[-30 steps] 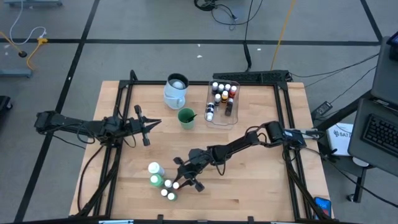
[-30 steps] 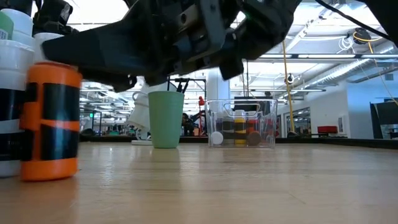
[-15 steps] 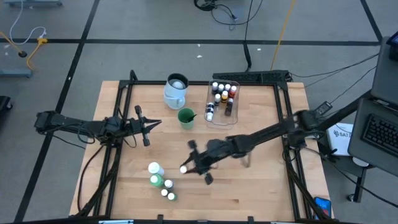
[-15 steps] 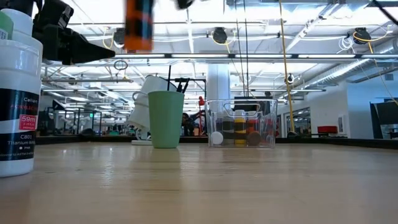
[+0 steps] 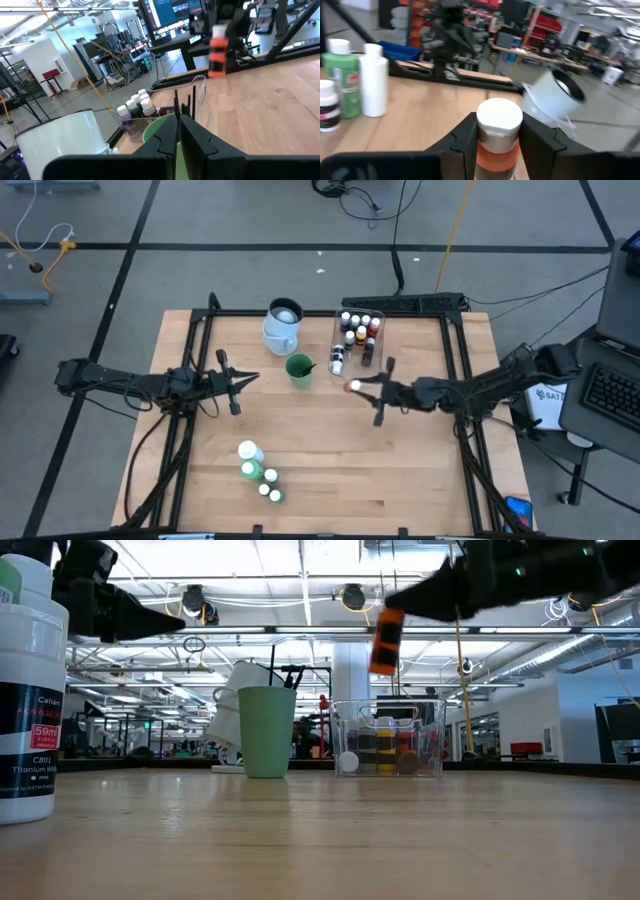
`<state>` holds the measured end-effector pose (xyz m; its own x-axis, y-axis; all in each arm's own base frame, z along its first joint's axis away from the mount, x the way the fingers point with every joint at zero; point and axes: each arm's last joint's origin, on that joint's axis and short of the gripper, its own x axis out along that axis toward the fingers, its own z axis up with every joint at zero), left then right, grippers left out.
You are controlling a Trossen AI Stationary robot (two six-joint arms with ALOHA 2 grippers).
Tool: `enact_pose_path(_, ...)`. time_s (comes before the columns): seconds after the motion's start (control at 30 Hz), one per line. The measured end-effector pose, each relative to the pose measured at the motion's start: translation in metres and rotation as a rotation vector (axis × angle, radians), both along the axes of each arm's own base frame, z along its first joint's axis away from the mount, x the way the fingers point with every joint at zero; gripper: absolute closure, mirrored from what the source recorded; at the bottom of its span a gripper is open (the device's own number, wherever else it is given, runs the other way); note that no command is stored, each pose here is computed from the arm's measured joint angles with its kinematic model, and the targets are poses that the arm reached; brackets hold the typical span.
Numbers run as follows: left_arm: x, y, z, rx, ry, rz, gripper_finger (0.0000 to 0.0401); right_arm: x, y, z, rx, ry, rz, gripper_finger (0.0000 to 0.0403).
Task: Pick & Place Paint Supplies
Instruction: Put the orange paint bottle into the transparent bin
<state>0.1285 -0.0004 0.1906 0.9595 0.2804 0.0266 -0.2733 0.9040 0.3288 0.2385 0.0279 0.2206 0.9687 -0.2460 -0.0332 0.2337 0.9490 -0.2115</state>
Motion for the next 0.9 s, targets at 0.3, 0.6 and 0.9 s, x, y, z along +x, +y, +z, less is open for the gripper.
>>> enact_pose_path(0.3, 0.0, 0.0, 0.001, -0.006, -0.007, 0.0, 0.0375, -0.004, -0.045, 0.012, 0.003, -0.12, -0.191, 0.0295)
enact_pose_path(0.6, 0.0, 0.0, 0.001, 0.0, -0.005, 0.0, 0.0375, 0.006, -0.107, -0.017, 0.097, -0.015, -0.322, 0.0295)
enact_pose_path(0.9, 0.0, 0.0, 0.001, 0.0, -0.005, 0.0, 0.0375, 0.007, -0.138, -0.047, 0.128, 0.099, -0.308, 0.0295)
